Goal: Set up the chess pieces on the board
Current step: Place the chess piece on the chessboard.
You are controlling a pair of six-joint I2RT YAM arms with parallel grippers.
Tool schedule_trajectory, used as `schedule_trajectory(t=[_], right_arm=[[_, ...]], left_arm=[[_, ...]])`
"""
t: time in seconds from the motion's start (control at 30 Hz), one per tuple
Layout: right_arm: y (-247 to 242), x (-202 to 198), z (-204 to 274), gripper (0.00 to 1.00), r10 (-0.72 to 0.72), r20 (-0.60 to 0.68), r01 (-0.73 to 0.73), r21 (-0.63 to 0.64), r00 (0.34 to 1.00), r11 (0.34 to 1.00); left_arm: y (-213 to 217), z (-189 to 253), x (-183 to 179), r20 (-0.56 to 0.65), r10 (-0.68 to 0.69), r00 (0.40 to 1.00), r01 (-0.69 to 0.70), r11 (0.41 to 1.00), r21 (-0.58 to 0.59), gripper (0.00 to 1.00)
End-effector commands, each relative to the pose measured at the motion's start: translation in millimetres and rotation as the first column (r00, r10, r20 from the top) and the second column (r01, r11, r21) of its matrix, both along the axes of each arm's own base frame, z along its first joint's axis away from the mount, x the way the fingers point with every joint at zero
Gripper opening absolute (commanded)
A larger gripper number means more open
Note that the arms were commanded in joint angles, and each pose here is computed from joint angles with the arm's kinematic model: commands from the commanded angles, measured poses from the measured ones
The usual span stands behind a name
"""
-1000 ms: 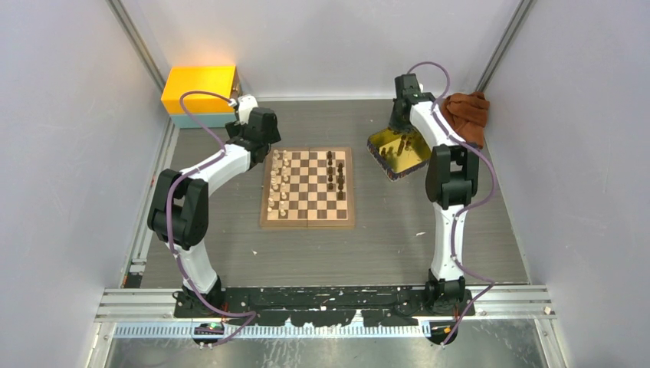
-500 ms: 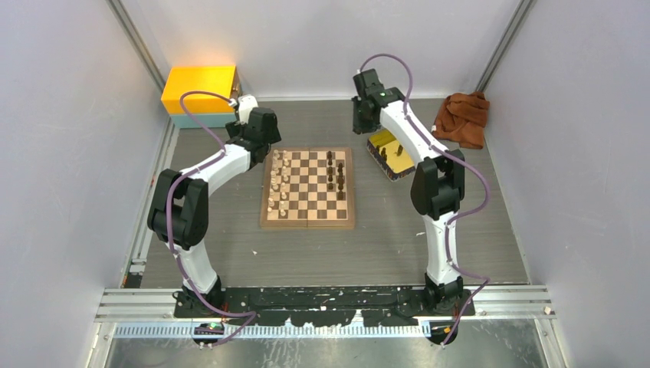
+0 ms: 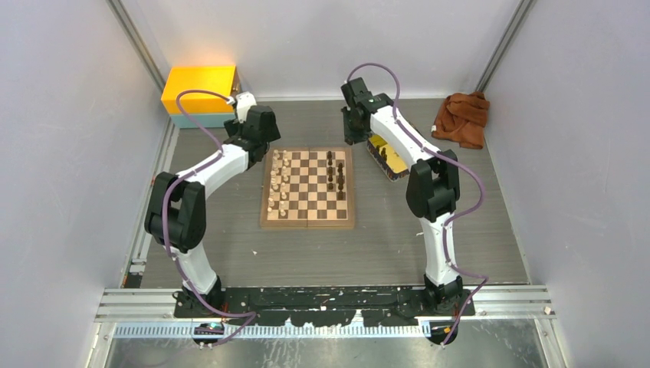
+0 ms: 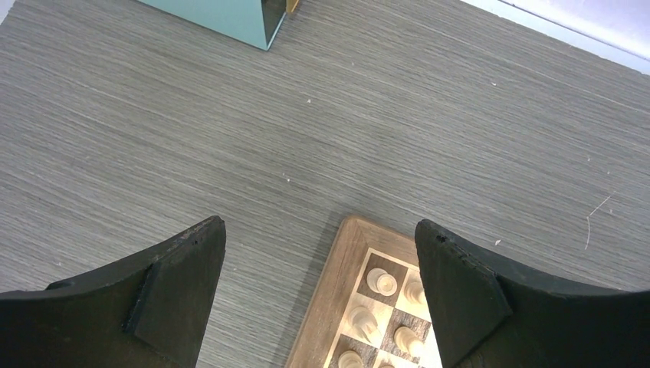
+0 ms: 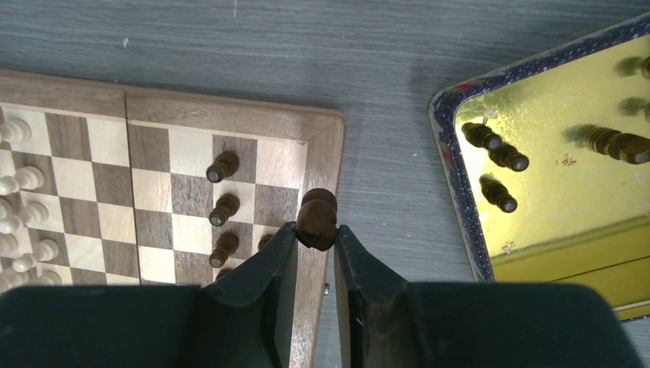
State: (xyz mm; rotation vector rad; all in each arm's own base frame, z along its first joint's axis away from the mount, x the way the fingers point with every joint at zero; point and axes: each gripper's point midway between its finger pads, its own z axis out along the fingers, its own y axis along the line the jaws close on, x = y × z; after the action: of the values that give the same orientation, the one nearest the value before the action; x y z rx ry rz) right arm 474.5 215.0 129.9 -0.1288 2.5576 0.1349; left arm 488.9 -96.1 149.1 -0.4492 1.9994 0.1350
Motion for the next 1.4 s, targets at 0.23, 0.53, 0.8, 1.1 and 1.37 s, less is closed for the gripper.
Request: schedule_trajectory(t=[0.23,0.53,0.8,1.1,1.37], right_arm=[[20,-22,19,0.01,0.080,0.003,-0.080,0.030,0.997,0.996],[31,-37,4,0.04,0.110,-0.059,-0.109,0.031,0.992,0.994],[33,-42,-9,0.04,0.120,-0.093,-0.118,0.028,0.988,0.993],[36,-41,-27,0.04,0.125,-0.117,-0.123,0.030,0.985,0.992],[39,-37,-40,0.04,0.128,-0.121,-0.125,0.029,0.984,0.992]], left_arm=[[2,36,4,0.099,0.019,0.995,-0.015,0.999,-0.040,0.94],[2,35,4,0.098,0.019,0.995,-0.015,0.999,-0.042,0.93],[1,32,3,0.093,0.018,0.996,-0.014,0.999,-0.043,0.94],[2,31,3,0.091,0.020,0.996,-0.016,0.999,-0.041,0.94],[2,29,3,0.087,0.019,0.996,-0.016,0.999,-0.039,0.94]])
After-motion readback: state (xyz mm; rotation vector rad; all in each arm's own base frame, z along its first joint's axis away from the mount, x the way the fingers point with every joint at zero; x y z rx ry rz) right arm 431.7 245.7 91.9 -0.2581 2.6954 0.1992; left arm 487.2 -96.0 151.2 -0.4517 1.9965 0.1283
